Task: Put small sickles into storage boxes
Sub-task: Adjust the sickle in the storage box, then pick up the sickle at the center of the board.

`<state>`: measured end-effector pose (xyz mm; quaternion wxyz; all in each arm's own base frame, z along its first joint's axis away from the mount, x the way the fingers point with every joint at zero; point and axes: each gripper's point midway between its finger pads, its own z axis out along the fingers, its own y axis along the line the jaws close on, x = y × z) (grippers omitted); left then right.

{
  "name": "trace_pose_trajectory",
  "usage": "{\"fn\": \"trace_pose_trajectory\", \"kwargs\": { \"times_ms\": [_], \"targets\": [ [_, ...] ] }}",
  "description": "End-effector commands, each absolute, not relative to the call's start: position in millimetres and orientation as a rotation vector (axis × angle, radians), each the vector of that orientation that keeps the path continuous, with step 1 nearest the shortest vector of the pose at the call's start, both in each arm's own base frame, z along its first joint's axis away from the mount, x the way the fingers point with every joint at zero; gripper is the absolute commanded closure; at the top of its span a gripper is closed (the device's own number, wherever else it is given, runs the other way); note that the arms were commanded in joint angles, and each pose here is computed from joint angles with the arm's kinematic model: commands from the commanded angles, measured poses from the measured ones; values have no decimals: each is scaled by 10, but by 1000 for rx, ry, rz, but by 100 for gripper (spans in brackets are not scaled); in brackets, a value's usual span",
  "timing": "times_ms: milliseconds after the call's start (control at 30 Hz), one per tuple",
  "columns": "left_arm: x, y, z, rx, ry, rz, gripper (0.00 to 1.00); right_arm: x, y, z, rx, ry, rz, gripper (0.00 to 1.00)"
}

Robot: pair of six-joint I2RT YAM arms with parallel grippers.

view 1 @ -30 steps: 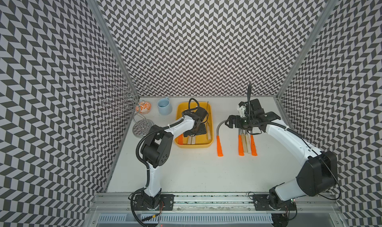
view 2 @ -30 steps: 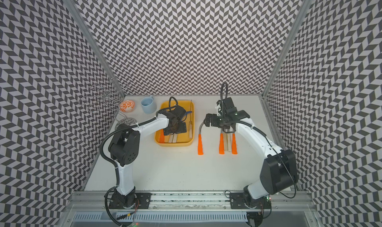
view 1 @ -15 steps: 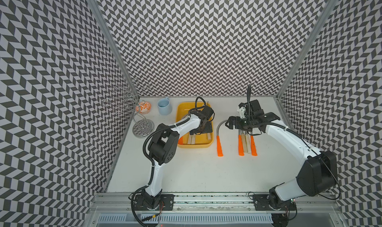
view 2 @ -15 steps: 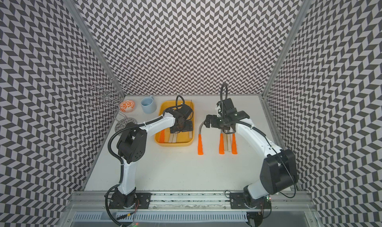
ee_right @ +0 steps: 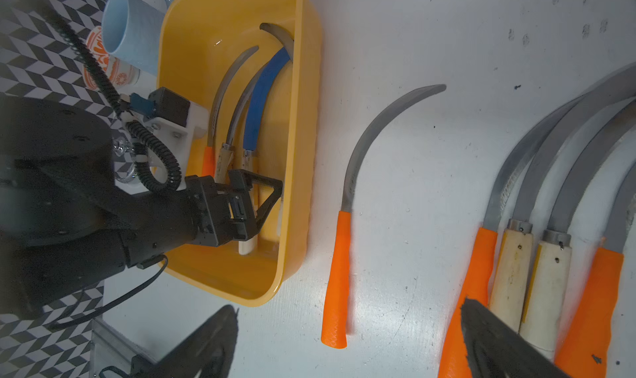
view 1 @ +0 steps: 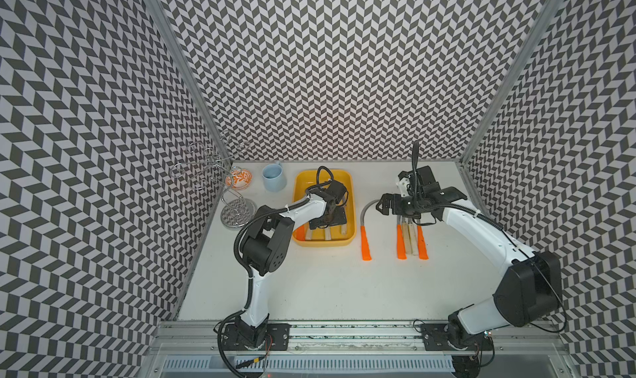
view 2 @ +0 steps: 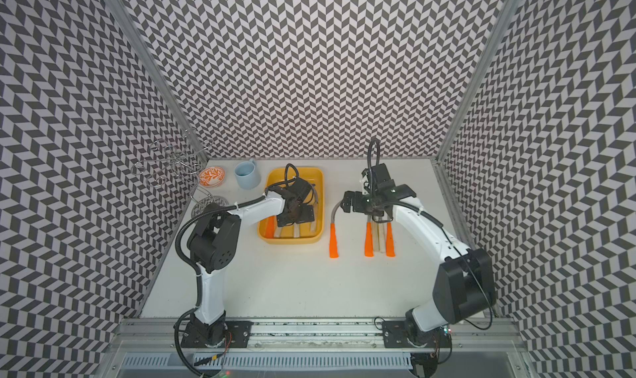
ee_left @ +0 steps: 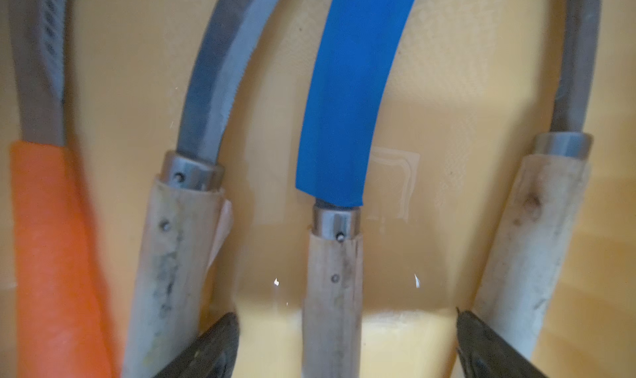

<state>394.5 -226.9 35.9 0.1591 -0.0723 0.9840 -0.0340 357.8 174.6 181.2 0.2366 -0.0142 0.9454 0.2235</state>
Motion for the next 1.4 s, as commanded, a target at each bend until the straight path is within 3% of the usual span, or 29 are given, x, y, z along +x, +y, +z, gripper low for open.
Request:
{"fn": "trace_pose_trajectory", "kwargs": {
  "times_ms": [0,400,633,933,1133,1367],
  "targets": [
    [3971,-2235,562,-214,2784,-100,2,3649,1737,1956,-62,2546,609,0],
    [3890,-2274,1631,-153,2664,-255,0,3596,1595,1610,8,2616,501,0],
    [3418,-2520,2007,69,2593,-584,0,3456,1398,1270,76,2696,369,0],
    [2637,-2774,2083,298,2434,-1093,0,3191,1231,902,167,2779,288,1],
    [2268,-2772,2041,321,2349,-1311,0,2992,1193,713,208,2820,266,15],
    [2186,-2706,2069,324,2337,-1261,0,2911,1152,606,220,2838,231,51]
  ]
}}
